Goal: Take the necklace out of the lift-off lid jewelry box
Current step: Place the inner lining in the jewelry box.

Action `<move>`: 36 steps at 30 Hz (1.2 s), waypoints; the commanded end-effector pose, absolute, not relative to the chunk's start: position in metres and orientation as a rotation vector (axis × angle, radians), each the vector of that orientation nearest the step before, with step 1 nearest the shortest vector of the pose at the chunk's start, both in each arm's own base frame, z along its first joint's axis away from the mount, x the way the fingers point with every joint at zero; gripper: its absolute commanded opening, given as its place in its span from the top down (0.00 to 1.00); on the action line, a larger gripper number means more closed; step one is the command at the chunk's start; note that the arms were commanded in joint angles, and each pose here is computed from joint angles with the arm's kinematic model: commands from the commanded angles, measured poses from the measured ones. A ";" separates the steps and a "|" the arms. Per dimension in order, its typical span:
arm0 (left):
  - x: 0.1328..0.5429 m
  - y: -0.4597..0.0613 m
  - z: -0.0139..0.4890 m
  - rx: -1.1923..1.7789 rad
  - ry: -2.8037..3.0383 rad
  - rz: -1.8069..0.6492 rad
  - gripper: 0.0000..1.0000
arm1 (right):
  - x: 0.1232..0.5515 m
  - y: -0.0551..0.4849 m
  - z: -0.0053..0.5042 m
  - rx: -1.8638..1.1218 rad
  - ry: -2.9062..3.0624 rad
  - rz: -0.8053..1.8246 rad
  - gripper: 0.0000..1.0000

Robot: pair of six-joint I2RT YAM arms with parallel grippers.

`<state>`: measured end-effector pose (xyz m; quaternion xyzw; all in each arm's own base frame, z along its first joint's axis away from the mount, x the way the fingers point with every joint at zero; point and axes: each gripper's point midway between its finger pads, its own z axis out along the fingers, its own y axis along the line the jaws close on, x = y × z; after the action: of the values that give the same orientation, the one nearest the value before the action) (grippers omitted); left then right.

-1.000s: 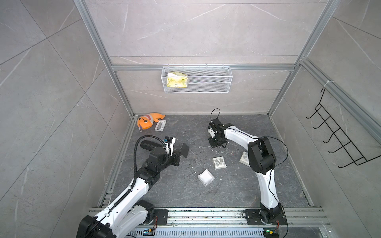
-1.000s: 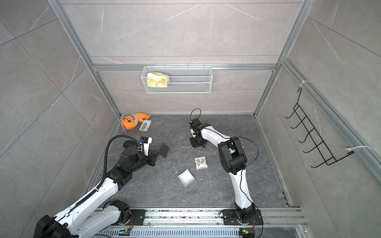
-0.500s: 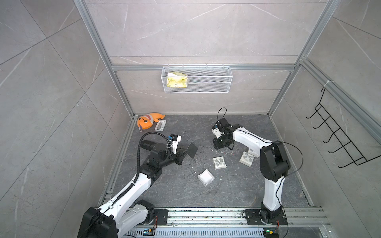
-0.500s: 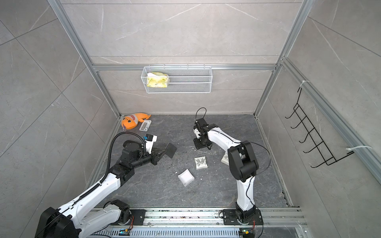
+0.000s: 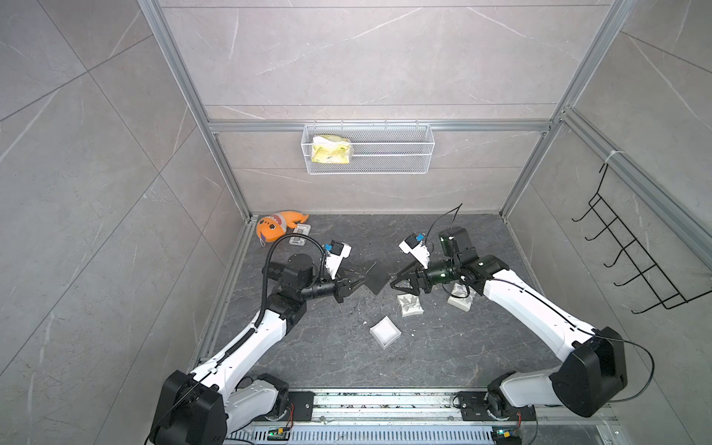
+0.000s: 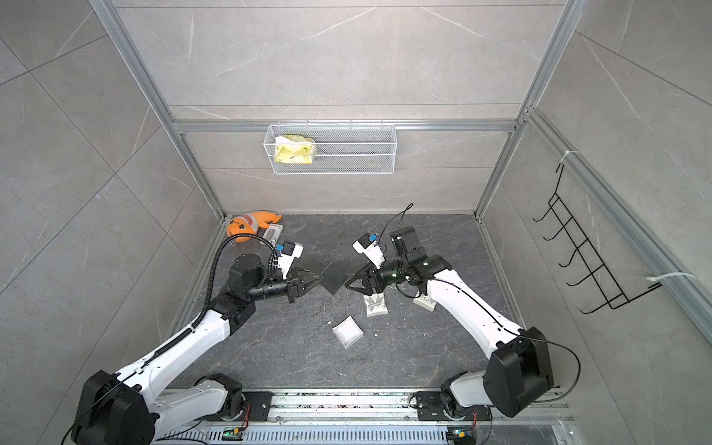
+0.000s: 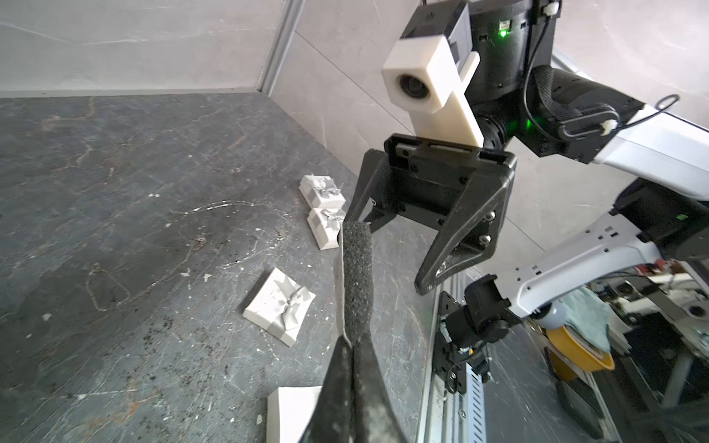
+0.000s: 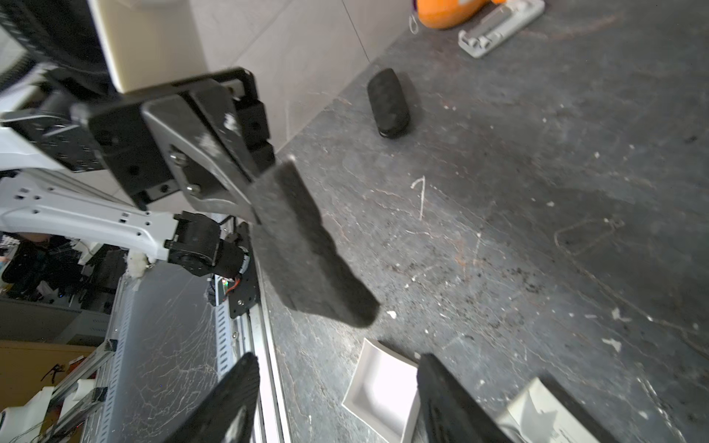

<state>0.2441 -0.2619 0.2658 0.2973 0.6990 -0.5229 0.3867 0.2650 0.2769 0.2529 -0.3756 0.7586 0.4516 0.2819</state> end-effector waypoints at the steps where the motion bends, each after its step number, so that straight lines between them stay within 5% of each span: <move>1: 0.228 -0.268 0.299 0.879 1.629 -1.439 1.00 | 0.254 0.283 0.270 -1.053 1.917 1.302 0.33; 12: 0.218 -0.270 0.298 0.917 1.621 -1.497 1.00 | 0.248 0.303 0.279 -1.103 1.879 1.394 0.48; 20: 0.221 -0.272 0.291 0.918 1.646 -1.500 0.99 | 0.243 0.304 0.269 -1.111 1.931 1.333 0.81; 26: 0.234 -0.265 0.268 0.812 1.760 -1.399 0.54 | 0.262 0.280 0.234 -0.941 2.200 1.068 0.94; 36: 0.259 -0.216 0.195 0.507 2.018 -0.968 0.46 | 0.217 0.258 0.140 -0.813 2.643 0.849 0.96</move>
<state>0.2458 -0.2362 0.2163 0.2318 0.7664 -0.4563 0.3882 0.2336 0.2684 0.1677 -0.3098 0.8749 0.3327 0.1672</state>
